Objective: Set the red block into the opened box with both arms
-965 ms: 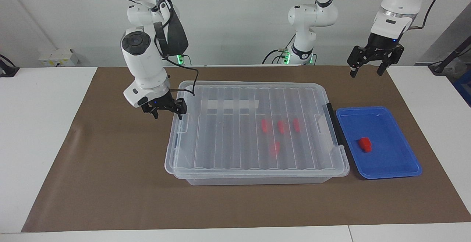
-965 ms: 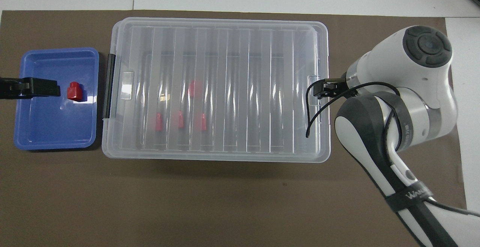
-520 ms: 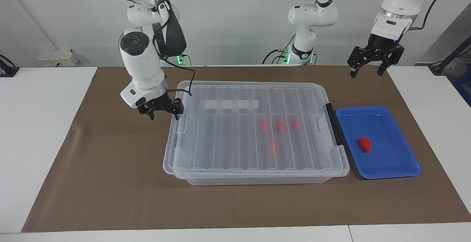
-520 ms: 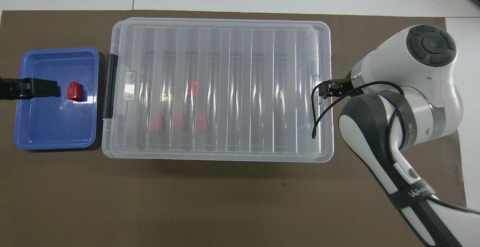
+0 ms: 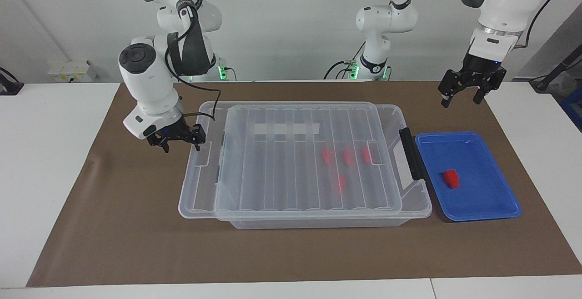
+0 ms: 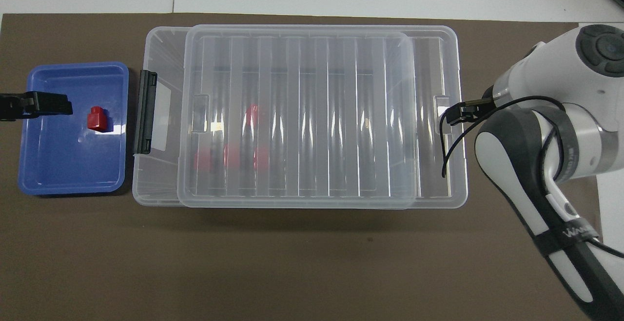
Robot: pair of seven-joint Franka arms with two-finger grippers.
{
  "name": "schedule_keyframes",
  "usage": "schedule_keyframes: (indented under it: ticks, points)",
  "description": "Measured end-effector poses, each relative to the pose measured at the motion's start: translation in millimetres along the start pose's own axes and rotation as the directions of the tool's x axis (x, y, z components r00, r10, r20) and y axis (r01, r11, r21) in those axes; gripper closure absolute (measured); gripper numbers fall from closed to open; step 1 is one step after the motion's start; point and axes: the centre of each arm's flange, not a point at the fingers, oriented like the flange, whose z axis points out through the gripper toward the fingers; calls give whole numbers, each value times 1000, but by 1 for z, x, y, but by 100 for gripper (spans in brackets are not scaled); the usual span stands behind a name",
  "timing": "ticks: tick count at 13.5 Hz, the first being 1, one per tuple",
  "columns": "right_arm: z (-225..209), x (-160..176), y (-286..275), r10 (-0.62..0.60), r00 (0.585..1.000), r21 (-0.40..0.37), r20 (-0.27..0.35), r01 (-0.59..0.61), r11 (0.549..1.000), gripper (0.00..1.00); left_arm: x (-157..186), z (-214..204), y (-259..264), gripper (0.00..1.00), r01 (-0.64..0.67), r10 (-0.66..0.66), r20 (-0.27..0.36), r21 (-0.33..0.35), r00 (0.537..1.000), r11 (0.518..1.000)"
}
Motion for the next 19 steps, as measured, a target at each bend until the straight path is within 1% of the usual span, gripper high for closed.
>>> schedule_keyframes:
  ticks: [2,4,8,10,11,13,15,17,19]
  points:
    - [2,-1,23,-23,1000,-6,10,23,1000,5,6,32,-6,0,12,-12,-19,1,1000,1000]
    - [3,-2,41,-52,999,-10,15,53,999,5,7,62,-11,0,20,-19,-20,4,1000,1000]
    - [4,-5,79,-120,993,-18,20,121,993,5,14,90,-30,0,34,-34,-13,14,999,999]
    - [4,-6,92,-147,989,-21,21,148,989,5,16,108,-51,0,-35,35,4,25,999,999]
    - [3,-7,97,-159,987,-22,21,159,987,5,17,123,-61,0,-72,72,9,30,997,997]
    - [3,-8,106,-177,984,-24,23,178,984,5,8,167,-78,0,-94,94,4,38,996,995]
    - [3,-9,114,-188,982,-26,24,189,982,5,-11,202,-87,0,-87,87,5,41,996,995]
    - [3,-10,120,-192,981,-27,24,193,981,5,-24,223,-87,0,-88,89,-8,43,996,995]
    - [3,-10,121,-192,981,-27,24,192,981,5,-30,244,-84,0,-95,96,-15,44,995,994]
